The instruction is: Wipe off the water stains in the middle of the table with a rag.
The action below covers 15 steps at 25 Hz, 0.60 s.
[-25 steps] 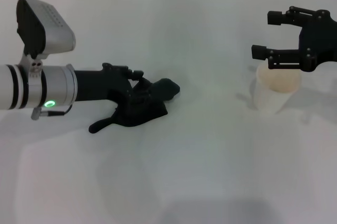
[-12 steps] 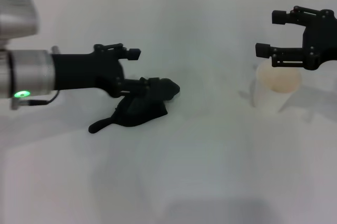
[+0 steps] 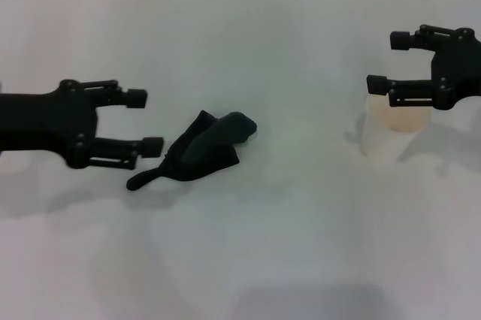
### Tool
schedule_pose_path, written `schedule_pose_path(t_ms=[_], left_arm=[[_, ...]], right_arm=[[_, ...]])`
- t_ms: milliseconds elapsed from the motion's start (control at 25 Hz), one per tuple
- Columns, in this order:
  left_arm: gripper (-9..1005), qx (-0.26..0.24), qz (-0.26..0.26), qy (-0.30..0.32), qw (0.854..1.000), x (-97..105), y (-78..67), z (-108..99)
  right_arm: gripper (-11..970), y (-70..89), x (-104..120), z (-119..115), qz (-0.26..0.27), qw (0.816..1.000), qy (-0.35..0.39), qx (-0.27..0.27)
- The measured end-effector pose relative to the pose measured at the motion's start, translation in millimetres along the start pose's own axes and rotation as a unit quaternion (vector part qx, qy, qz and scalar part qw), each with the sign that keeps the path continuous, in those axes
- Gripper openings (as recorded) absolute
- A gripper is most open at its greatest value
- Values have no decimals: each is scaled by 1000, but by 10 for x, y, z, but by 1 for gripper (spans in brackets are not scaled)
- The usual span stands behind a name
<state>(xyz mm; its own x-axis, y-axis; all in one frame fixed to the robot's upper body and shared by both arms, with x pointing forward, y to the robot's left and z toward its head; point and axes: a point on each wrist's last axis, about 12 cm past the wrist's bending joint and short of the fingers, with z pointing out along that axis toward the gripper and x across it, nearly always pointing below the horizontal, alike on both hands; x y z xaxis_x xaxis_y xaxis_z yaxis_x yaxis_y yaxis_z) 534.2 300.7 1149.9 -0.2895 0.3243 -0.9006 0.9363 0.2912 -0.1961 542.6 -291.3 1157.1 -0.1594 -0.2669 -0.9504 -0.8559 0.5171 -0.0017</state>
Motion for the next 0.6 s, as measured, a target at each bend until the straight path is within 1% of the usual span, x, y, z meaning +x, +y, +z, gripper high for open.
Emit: schedule_pose_path(t_ms=[240, 400, 600], left_arm=[[868, 15, 4, 17, 1000, 10, -21, -95], [864, 26, 6, 36, 999, 17, -25, -63], [862, 29, 5, 43, 999, 31, -28, -4]], right_arm=[[851, 3, -26, 42, 2, 1000, 24, -15], [851, 17, -50, 66, -4, 998, 57, -28], [852, 43, -78, 55, -9, 997, 65, -41]])
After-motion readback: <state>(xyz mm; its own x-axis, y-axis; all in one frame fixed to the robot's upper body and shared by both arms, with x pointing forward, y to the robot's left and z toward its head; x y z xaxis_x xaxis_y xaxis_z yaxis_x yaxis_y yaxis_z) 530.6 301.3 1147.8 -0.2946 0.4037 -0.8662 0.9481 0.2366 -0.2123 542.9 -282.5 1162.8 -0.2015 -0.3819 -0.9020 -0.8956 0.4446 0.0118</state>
